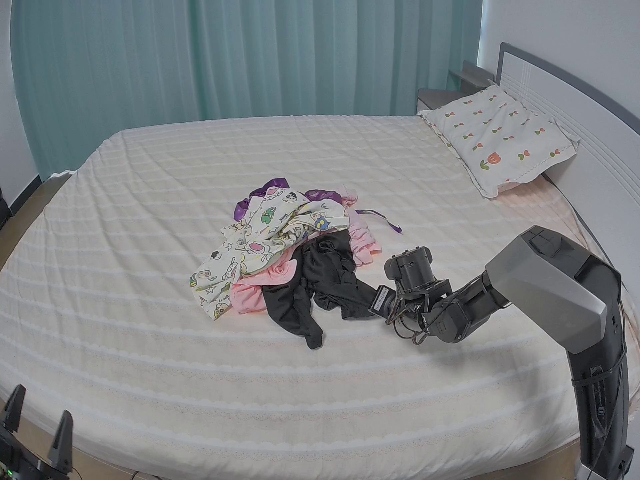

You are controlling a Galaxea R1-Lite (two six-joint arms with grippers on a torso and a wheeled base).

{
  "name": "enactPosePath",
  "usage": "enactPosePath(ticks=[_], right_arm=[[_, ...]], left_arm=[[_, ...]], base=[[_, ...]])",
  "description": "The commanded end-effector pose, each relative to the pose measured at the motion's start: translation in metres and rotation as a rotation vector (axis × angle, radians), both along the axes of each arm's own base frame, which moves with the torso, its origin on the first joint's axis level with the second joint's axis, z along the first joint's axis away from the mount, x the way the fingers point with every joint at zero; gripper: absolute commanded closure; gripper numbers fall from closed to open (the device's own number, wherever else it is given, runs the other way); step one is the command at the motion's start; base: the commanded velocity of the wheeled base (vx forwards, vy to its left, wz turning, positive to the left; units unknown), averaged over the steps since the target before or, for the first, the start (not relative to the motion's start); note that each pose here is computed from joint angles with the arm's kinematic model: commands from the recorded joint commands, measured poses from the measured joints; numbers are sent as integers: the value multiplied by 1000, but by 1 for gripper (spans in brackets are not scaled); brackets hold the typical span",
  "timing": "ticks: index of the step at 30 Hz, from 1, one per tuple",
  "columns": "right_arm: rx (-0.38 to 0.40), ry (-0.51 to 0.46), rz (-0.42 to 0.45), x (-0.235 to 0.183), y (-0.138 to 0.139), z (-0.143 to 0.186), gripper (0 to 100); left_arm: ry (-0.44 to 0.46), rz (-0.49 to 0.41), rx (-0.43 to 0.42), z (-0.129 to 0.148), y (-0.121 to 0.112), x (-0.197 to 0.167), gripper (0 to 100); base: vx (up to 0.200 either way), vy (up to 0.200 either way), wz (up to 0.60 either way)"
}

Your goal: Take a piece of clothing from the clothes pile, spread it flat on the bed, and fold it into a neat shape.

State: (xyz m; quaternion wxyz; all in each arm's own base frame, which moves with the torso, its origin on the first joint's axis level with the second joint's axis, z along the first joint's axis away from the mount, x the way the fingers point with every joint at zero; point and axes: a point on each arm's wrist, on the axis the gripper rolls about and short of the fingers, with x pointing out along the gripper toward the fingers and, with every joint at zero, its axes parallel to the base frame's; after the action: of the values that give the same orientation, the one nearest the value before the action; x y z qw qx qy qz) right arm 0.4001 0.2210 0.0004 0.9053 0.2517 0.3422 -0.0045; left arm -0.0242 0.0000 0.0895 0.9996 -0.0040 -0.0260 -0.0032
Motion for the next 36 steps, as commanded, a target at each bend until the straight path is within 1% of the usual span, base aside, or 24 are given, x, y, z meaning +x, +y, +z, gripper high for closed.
enactPosePath(ticks=[1,2,3,5,6,7,8,9,10,13,14,15,16,17,18,19,21,22,23,25,26,27,34,36], right_arm=[[31,3,72,-9,-7,16,100],[33,3,87,-10,-7,17,100],[33,-3,98,-11,-6,18,0],[39,-11,112,-12,-3,20,0],[35,-9,116,-14,-3,18,0],[31,-4,122,-16,-1,16,0],[31,-4,122,-16,-2,16,0],[37,-4,124,-17,0,15,0],[58,-22,119,-14,3,17,0],[109,-39,87,-8,4,16,0],[115,-32,78,-6,5,13,0],[115,-31,77,-3,6,11,0],[115,-31,77,-3,6,11,0],[110,-28,72,0,9,5,0],[110,-28,72,0,9,4,0],[110,-24,74,2,12,-1,0],[109,-21,73,4,14,-6,0],[110,-24,73,5,15,-7,0],[110,-26,70,8,16,-9,0],[109,-26,68,11,16,-11,0],[102,-13,66,12,15,-14,0],[93,3,65,12,16,-17,100],[80,31,77,8,22,-22,100],[82,40,76,4,20,-20,100]], left_arm=[[-165,-89,-77,85,0,-7,0],[-119,-117,-52,90,-1,2,0],[-72,-145,-34,92,-2,11,0],[72,-184,-16,92,-4,38,0],[155,-201,-18,91,-5,54,0],[217,-205,-19,91,-5,69,0],[228,-206,-20,90,-6,71,0],[296,-211,-15,90,-7,94,0],[364,-223,-5,85,-10,129,0],[380,-310,-19,77,-27,172,0],[397,-345,-40,70,-36,186,0],[415,-359,-66,65,-43,196,0],[415,-359,-66,65,-43,196,0],[471,-367,-107,54,-57,215,0],[476,-366,-109,53,-58,217,0],[520,-350,-121,46,-75,238,0],[544,-301,-149,40,-93,260,0],[545,-287,-164,39,-97,265,0],[556,-273,-197,36,-106,274,0],[585,-281,-237,30,-117,282,0],[600,-284,-239,26,-121,284,0],[617,-286,-237,20,-125,288,0],[691,-283,-213,-13,-147,317,0],[716,-285,-236,-22,-156,321,0]], base=[[0,0,0],[0,0,0],[0,0,0],[0,0,0],[0,0,0],[0,0,0],[0,0,0],[0,0,0],[0,0,0],[0,0,0],[0,0,0],[0,0,0],[0,0,0],[0,0,0],[0,0,0],[0,0,0],[0,0,0],[0,0,0],[0,0,0],[0,0,0],[0,0,0],[0,0,0],[0,0,0],[0,0,0]])
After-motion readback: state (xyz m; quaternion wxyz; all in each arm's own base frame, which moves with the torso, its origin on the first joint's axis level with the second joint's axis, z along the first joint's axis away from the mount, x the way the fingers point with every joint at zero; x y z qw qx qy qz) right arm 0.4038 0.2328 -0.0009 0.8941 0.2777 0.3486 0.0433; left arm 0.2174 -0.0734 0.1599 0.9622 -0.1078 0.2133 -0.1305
